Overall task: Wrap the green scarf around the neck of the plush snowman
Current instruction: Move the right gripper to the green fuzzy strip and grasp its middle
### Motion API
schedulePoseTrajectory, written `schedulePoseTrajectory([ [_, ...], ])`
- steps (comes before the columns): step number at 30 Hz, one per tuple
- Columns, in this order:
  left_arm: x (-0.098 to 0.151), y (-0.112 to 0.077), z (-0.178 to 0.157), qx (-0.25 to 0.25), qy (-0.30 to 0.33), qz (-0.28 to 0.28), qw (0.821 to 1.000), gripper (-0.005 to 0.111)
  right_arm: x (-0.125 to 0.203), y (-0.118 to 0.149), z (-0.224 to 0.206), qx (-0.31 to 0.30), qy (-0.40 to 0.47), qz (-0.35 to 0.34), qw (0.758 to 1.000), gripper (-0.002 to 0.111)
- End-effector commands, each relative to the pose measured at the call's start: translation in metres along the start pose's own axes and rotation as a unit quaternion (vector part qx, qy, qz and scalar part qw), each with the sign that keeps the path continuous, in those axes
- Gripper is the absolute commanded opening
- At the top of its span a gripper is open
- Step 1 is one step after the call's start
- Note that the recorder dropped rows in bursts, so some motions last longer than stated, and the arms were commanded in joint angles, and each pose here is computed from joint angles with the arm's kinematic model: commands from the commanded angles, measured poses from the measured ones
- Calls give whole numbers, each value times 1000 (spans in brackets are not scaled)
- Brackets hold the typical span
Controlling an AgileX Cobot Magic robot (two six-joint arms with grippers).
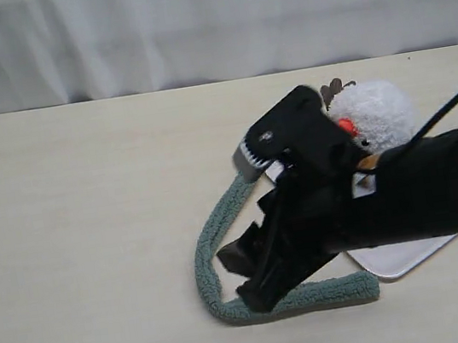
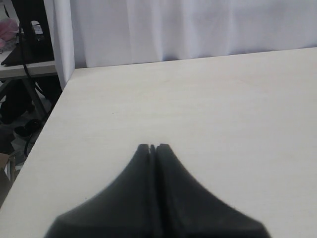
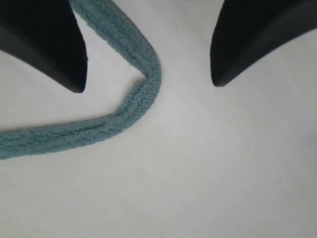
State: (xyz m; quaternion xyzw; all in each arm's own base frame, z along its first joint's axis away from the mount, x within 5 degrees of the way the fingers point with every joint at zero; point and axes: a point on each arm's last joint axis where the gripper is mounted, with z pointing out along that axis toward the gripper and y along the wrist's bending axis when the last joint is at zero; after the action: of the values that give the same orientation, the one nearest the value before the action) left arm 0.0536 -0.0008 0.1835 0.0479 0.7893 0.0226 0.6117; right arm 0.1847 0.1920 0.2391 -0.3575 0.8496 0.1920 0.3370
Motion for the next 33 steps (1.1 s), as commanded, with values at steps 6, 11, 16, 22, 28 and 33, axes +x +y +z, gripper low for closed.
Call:
schedulePoseTrajectory([
  [6,0,-1,0,5,-6,0,1000,0,-7,27,75,11,82,-102,991,64],
  [11,0,-1,0,5,-6,0,1000,0,-10,8,100,123,178,-71,974,64],
  [16,0,-1,0,5,-6,0,1000,0,-11,-2,114,206,250,2,946,64],
  [22,0,-1,0,5,-6,0,1000,0,-16,15,124,116,236,28,965,64],
  [28,0,-1,0,5,-6,0,1000,0,-13,17,131,103,232,36,967,64],
  [33,0,-1,0,5,-6,0,1000,0,-4,18,146,96,240,40,965,64],
])
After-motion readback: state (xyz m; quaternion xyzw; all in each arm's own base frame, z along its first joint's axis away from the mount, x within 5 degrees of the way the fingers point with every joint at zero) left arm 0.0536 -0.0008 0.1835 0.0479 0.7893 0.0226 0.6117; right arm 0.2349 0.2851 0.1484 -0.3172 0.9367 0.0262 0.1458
